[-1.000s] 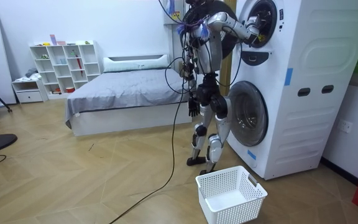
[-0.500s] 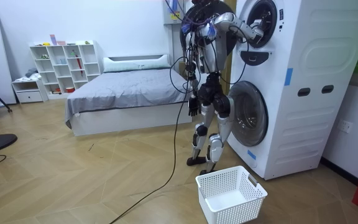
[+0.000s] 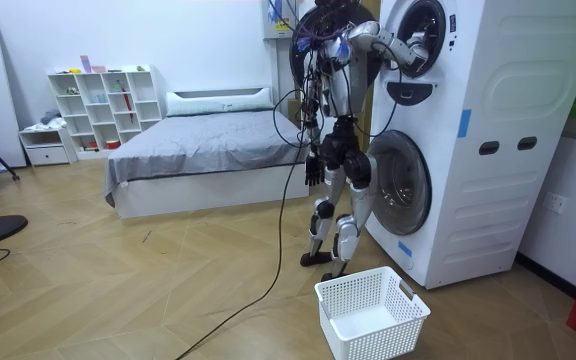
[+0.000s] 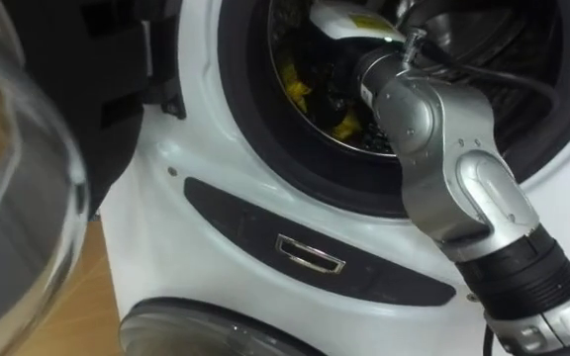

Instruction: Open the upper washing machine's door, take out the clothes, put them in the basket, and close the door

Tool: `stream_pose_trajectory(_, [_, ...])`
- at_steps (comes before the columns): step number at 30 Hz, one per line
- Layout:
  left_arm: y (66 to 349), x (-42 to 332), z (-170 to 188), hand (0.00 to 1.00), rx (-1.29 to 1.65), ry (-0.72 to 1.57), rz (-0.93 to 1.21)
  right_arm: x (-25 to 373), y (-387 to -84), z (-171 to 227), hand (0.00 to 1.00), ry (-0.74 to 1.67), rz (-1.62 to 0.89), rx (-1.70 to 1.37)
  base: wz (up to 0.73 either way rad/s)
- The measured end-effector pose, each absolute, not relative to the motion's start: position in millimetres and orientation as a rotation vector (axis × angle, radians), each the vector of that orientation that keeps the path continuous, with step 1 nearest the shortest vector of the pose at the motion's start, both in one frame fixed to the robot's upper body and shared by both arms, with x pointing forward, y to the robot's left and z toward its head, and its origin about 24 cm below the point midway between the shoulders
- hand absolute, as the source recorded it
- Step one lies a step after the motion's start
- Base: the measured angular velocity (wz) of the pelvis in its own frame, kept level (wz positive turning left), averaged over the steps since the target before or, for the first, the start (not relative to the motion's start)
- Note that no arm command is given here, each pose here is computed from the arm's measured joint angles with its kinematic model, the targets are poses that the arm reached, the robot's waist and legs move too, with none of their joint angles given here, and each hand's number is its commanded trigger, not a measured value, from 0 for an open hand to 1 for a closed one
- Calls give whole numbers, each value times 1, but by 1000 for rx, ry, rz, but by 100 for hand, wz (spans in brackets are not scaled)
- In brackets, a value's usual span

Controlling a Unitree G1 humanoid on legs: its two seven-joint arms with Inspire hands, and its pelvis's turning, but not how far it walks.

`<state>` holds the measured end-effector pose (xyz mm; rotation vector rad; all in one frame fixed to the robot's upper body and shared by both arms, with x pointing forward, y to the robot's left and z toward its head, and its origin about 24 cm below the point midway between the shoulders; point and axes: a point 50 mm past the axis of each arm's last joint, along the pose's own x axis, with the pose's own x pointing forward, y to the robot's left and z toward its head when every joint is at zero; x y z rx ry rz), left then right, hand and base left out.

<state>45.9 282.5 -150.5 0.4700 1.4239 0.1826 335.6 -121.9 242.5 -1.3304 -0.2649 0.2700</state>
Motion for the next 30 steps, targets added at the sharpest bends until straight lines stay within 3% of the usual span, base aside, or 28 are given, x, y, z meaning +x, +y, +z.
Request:
stream_pose_trajectory(6, [278, 45, -153, 0, 408, 1397, 236, 318, -116, 242, 100, -362, 263, -1300, -4])
stream_pose_trajectory(19, [264, 10, -160, 0, 388, 1454, 242, 262, -116, 224, 100, -535, 411, -901, -6])
stream_pose_trajectory(30, [267, -9, -160, 0, 326, 1477, 294, 235, -138, 226, 100, -624, 448, -703, -1])
